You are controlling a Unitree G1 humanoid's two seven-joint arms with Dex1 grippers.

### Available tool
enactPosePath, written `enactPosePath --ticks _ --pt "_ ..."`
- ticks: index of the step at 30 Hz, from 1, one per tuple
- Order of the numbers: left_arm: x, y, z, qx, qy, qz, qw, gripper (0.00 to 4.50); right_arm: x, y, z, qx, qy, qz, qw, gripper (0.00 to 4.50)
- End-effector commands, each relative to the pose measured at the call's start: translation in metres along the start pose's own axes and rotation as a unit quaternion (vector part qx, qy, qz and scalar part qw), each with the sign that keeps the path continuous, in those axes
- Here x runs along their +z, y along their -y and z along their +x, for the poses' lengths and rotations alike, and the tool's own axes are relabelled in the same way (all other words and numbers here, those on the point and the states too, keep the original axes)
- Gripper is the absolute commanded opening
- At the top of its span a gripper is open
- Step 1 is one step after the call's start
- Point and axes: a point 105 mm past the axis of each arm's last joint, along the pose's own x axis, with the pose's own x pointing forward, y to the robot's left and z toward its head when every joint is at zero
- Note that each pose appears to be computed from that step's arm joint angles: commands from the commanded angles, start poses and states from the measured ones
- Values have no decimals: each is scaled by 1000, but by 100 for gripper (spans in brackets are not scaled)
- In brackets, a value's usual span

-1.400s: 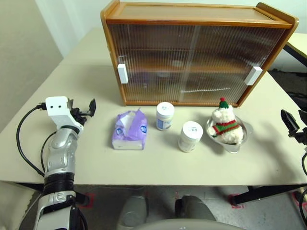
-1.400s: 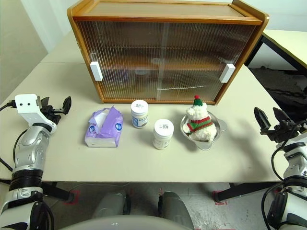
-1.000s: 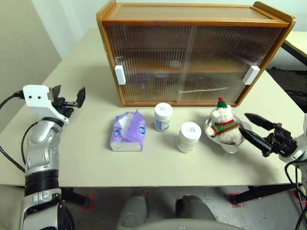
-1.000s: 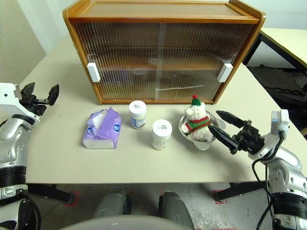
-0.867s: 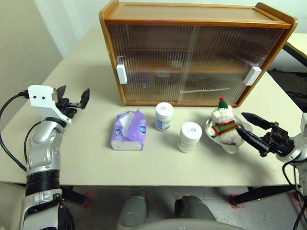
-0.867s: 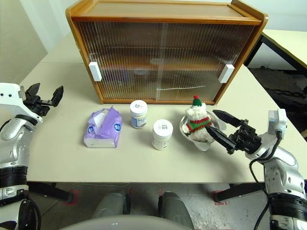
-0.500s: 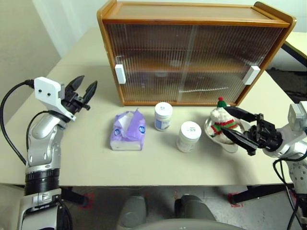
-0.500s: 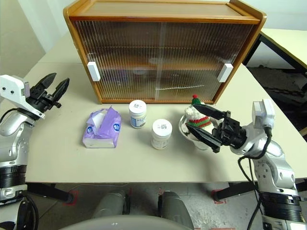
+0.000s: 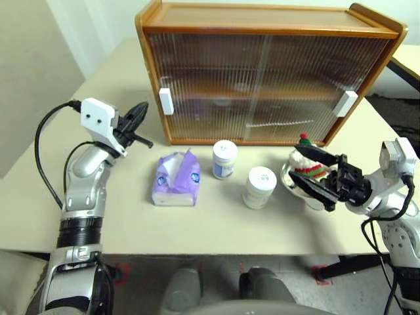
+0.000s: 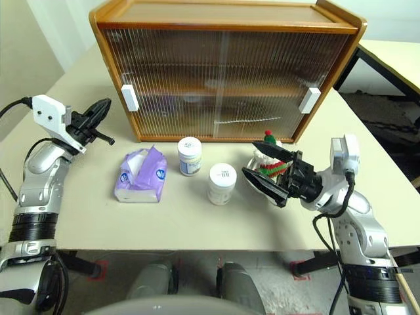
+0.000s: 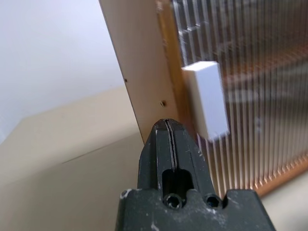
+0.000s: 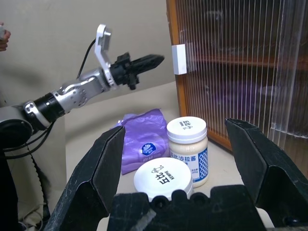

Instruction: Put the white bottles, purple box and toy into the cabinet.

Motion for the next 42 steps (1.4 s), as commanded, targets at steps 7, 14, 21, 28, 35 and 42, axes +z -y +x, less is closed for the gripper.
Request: enactPosePath --ticks 7,14,21,28,35,42 --pt "-5 26 17 -45 -10 9 999 3 -1 -3 8 3 2 -1 1000 450" --pt "-8 41 19 -62 -11 6 998 3 -1 -3 11 -1 8 -1 1000 450" --pt "-9 51 27 -77 -10 2 997 3 -2 -2 8 -2 7 -2 1000 450" --pt "-4 78 44 -114 0 -2 993 3 0 -3 9 1 8 -3 1000 450" --pt "0 103 58 -151 10 -8 988 3 2 -5 12 1 8 -5 1000 450" --pt "3 133 66 -195 18 -17 981 3 5 -7 15 -5 6 -10 1000 450"
